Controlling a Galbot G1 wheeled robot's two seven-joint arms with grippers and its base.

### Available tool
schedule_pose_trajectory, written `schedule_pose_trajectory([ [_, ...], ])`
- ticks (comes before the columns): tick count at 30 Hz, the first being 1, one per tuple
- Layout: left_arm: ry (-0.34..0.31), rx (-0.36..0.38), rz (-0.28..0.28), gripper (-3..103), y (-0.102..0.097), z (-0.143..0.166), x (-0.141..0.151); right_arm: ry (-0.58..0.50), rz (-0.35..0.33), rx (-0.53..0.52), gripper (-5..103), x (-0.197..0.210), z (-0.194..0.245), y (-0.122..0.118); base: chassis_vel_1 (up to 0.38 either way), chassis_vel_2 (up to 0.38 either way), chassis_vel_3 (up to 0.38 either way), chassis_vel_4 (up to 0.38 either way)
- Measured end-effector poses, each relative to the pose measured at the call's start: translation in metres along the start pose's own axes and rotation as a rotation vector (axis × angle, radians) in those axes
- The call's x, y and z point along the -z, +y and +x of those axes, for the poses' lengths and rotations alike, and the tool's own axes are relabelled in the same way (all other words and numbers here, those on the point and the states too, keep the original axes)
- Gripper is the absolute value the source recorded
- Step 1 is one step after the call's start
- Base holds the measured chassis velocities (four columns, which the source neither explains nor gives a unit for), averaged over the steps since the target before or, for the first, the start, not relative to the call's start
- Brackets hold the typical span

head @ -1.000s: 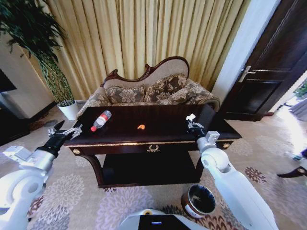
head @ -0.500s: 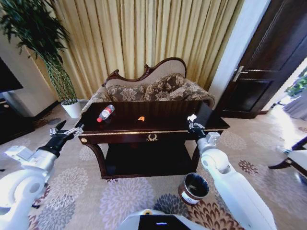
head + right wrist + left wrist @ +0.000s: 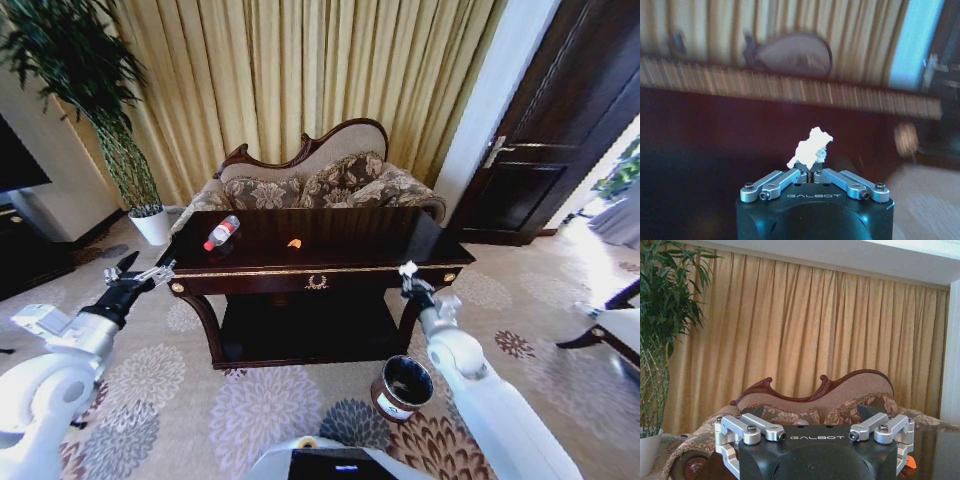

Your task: Move to the front of the table and place the trash on the table into the trash bin.

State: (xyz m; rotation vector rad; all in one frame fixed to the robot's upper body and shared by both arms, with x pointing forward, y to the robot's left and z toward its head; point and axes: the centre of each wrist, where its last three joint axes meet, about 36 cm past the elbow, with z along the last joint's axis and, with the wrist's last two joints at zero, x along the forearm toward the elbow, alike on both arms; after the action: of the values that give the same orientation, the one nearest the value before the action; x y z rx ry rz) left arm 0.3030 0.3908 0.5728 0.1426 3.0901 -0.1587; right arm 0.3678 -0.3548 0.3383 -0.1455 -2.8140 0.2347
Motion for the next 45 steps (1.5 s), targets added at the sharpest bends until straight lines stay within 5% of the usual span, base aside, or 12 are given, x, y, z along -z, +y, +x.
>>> schedule_pose_trajectory([
  [1,-0.001,0.0,0.002,100,0.0,0.0,0.0,0.067,0.029,-0.02,2,-0.042,-0.005,-0.005,0.0,0.0,0.0,0.0],
  [7,0.004,-0.002,0.002,100,0.0,0.0,-0.001,0.249,0.03,-0.084,2,-0.125,-0.015,-0.005,0.0,0.0,0.0,0.0],
  [15,0.009,0.003,-0.002,100,0.002,0.0,-0.002,0.346,0.038,-0.142,-2,-0.162,-0.029,0.001,0.0,0.0,0.0,0.0],
  [19,0.012,0.0,0.003,100,0.001,-0.001,-0.004,0.385,0.099,-0.167,7,-0.172,-0.037,-0.002,0.0,0.0,0.0,0.0],
  [30,0.012,-0.001,-0.002,100,0.001,-0.001,-0.004,0.423,0.165,-0.221,56,-0.186,-0.044,-0.004,0.0,0.0,0.0,0.0],
  [36,0.011,-0.003,-0.001,100,0.0,-0.002,-0.004,0.359,0.167,-0.227,73,-0.175,-0.043,-0.006,0.0,0.0,0.0,0.0],
  [39,0.009,-0.006,-0.001,100,-0.001,-0.001,-0.003,0.241,0.113,-0.212,84,-0.142,-0.041,-0.006,0.0,0.0,0.0,0.0],
  [42,0.005,-0.013,0.0,100,-0.003,-0.001,-0.002,0.083,-0.006,-0.12,97,-0.067,-0.022,0.003,0.0,0.0,0.0,0.0],
  [45,0.002,-0.018,0.002,100,-0.005,-0.002,-0.002,-0.018,-0.086,-0.038,100,-0.009,-0.002,0.015,0.0,0.0,0.0,0.0],
])
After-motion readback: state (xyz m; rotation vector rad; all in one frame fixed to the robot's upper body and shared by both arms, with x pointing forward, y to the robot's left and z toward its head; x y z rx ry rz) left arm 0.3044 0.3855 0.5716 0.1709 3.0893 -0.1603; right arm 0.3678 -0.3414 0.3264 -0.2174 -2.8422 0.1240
